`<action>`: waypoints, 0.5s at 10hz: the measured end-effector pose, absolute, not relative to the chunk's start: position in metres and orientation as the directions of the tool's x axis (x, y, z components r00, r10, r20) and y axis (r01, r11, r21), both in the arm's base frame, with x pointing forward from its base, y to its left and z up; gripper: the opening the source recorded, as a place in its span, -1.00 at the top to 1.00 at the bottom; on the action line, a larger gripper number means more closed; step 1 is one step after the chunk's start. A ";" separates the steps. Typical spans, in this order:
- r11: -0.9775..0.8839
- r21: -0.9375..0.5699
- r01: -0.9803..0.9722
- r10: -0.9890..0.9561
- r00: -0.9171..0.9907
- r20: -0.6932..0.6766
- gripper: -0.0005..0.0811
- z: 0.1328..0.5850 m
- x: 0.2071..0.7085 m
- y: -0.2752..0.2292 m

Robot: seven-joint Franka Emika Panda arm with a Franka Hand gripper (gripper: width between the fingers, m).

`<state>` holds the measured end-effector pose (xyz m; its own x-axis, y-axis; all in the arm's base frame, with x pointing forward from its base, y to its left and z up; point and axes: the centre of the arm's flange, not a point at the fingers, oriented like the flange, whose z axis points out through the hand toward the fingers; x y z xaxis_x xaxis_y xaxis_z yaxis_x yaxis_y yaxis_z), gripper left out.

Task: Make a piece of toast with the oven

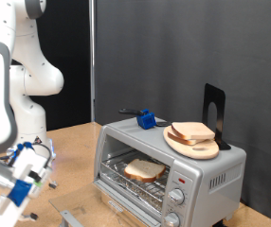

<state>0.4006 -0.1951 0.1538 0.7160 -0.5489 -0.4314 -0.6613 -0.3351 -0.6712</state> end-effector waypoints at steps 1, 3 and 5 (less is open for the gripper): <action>-0.351 -0.665 -0.659 -0.502 0.732 -0.460 -0.97 0.147 0.409 -0.185; -0.366 -0.679 -0.636 -0.398 0.767 -0.504 -0.97 0.144 0.415 -0.169; -0.374 -0.701 -0.608 -0.313 0.794 -0.521 -0.97 0.149 0.410 -0.163</action>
